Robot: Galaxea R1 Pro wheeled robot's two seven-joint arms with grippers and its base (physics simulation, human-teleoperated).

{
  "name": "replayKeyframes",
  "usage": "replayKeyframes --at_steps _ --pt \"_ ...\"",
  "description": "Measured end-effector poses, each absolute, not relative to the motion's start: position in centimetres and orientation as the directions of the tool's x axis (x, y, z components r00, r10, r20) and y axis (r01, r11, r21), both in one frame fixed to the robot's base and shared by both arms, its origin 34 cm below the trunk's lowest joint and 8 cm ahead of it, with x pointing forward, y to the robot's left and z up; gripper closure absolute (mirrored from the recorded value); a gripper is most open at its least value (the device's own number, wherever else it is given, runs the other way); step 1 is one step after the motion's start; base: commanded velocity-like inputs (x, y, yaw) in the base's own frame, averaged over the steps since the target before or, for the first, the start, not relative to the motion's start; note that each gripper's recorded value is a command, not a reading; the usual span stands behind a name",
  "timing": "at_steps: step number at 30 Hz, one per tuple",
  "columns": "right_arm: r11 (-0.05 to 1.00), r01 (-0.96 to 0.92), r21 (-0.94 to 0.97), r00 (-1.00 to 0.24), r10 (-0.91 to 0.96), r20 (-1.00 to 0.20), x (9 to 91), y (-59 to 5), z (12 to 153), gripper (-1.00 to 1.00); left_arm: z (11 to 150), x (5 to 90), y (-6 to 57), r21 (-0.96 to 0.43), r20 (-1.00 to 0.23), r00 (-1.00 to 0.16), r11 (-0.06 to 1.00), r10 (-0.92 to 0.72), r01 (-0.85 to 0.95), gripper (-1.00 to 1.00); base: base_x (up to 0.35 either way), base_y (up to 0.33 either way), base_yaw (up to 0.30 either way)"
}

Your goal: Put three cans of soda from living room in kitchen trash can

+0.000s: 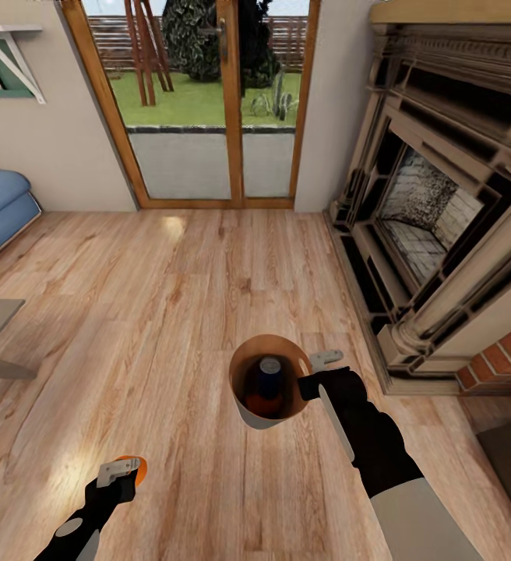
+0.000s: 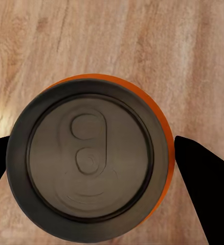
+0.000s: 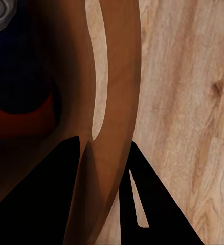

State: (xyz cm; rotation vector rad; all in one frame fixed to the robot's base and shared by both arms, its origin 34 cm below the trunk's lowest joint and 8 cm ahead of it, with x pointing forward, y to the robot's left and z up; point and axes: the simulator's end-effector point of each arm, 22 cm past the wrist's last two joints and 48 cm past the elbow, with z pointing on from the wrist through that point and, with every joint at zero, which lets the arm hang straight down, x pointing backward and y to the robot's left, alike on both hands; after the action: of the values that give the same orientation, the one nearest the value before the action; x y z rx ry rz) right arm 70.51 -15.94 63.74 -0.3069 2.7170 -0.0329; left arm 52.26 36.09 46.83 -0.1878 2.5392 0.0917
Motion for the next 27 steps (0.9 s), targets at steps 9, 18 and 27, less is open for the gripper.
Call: replayKeyframes --at_steps 9,18,27 --pt "0.975 -0.210 -0.069 -0.894 -0.220 -0.390 70.5 -16.0 64.4 1.00 48.6 54.1 36.0 0.017 -0.599 -0.793 0.988 -0.110 -0.150 1.00 0.000 0.000 0.000" --pt "0.975 -0.212 -0.074 -0.899 -0.224 -0.378 70.2 -16.2 63.9 1.00 51.6 58.6 33.8 -0.062 -0.673 -0.733 0.995 -0.097 -0.075 1.00 0.000 0.000 0.000" --pt "0.973 -0.217 -0.075 -0.914 -0.230 -0.335 69.0 -16.4 62.3 1.00 52.8 57.1 29.2 -0.353 -0.559 -0.822 0.928 -0.109 0.117 1.00 0.000 0.000 0.000"
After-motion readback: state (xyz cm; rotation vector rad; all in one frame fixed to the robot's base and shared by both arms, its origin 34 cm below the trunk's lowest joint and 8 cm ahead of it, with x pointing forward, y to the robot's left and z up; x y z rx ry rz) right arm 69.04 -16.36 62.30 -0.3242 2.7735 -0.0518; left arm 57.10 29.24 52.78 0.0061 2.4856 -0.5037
